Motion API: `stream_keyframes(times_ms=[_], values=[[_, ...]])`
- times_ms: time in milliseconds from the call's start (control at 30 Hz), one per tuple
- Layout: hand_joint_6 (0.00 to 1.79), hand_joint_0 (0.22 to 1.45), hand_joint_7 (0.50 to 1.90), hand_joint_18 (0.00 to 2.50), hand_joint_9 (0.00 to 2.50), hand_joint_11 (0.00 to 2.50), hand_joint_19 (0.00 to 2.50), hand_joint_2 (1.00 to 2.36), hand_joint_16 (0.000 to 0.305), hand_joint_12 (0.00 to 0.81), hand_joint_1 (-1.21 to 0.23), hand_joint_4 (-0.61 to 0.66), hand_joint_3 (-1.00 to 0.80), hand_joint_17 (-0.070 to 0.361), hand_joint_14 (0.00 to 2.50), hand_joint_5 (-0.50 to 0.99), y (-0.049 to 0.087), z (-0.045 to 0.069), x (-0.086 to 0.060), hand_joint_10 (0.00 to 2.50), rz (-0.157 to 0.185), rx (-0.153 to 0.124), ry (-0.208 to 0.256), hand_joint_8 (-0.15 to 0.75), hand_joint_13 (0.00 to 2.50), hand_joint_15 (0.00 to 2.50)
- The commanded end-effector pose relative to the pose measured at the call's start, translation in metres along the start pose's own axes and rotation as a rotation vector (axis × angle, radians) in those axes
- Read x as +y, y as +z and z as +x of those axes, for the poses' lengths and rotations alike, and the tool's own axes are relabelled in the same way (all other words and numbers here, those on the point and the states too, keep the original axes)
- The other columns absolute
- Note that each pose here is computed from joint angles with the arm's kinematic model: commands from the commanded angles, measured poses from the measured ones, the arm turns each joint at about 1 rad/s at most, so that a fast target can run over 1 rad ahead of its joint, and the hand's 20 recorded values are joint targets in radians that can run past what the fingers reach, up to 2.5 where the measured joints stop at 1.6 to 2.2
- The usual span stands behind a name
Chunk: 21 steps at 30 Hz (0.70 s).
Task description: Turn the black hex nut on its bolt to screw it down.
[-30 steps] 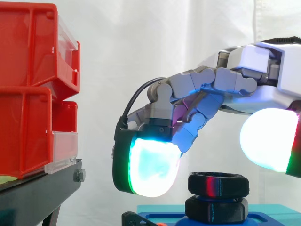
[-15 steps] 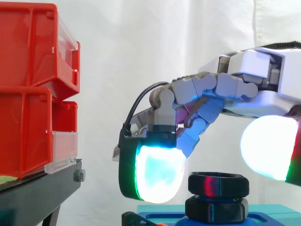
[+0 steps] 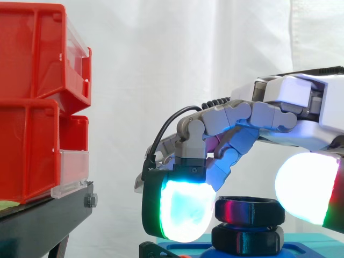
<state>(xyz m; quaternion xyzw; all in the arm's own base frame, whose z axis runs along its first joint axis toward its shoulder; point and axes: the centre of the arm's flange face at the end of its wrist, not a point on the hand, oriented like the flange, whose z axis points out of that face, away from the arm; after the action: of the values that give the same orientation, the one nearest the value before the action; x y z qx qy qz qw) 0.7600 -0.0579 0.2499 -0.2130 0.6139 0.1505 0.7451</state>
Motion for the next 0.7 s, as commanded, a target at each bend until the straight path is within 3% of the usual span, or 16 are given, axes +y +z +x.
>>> stream_keyframes(times_ms=[0, 667], values=[[0.50, 0.54, 1.23, 0.49, 0.99, 0.10, 0.12, 1.00, 0.050, 0.334, -0.27, 0.13, -0.50, 0.114, 0.00, -0.01, -0.002, 0.000, -0.002, 0.00, 0.003, 0.003, -0.005, 0.246, 0.62, 0.01], [0.50, 0.54, 1.41, 0.50, 1.00, 0.12, 0.12, 1.00, 0.050, 0.333, -0.27, 0.11, -0.50, 0.112, 0.00, 0.00, -0.017, -0.001, -0.022, 0.00, -0.009, -0.008, -0.019, 0.248, 0.62, 0.01]])
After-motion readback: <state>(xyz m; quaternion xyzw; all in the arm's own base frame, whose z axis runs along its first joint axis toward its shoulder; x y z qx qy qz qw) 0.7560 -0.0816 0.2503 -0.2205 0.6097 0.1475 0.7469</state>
